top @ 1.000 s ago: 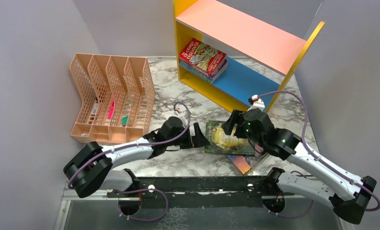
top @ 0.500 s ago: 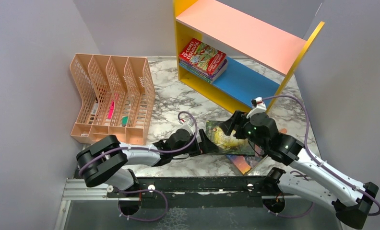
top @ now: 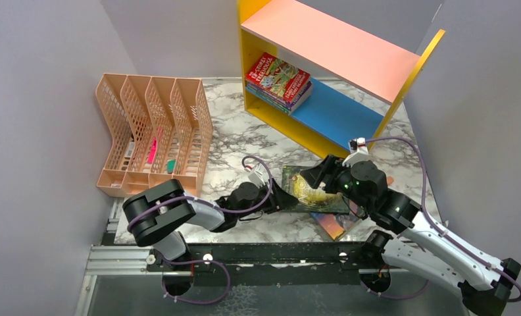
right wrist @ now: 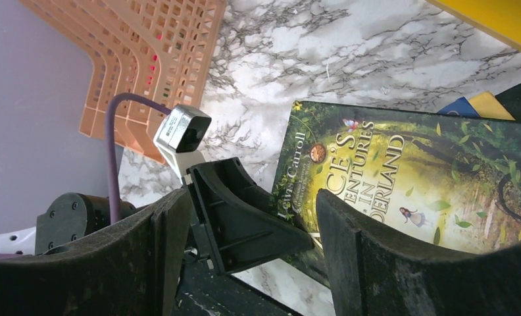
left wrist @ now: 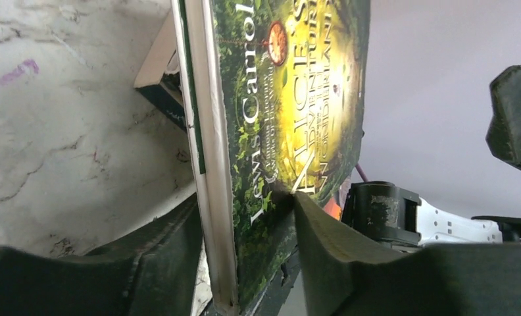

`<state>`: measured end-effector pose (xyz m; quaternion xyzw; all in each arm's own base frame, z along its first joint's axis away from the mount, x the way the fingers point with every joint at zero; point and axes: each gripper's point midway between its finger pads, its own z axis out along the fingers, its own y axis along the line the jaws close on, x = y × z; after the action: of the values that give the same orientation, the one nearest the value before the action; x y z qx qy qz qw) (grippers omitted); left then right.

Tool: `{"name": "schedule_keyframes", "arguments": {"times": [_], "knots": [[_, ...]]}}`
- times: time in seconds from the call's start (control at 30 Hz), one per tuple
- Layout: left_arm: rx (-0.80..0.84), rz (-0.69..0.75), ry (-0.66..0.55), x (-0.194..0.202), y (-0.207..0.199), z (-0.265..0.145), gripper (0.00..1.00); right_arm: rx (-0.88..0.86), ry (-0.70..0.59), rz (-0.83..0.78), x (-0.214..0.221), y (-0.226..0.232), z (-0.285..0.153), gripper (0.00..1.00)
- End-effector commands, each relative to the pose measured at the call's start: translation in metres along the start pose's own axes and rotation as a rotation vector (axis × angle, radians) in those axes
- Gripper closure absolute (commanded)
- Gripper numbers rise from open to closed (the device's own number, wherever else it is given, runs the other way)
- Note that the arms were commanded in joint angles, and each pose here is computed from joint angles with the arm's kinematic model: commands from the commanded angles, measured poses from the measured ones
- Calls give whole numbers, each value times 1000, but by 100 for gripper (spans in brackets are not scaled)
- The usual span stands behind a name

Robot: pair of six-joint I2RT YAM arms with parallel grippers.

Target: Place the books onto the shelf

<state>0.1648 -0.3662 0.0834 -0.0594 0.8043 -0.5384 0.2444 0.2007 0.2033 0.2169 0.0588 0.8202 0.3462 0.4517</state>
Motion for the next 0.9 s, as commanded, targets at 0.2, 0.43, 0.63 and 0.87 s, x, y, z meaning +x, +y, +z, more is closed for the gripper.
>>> {"name": "schedule_keyframes", "arguments": {"times": [0.2, 0.43, 0.63, 0.87], "knots": [[53, 29, -205, -49, -4, -22, 77, -2, -49, -29, -14, 3, -2, 26], [179, 86, -168, -82, -51, -37, 100, -3, -53, -96, -21, 5, -6, 26], [70, 231, -87, -121, -66, -54, 100, -129, -47, -276, -28, 31, -8, 25], [-83, 632, -25, -153, -91, -96, 100, -102, -112, -332, -53, 40, -6, 20]]}}
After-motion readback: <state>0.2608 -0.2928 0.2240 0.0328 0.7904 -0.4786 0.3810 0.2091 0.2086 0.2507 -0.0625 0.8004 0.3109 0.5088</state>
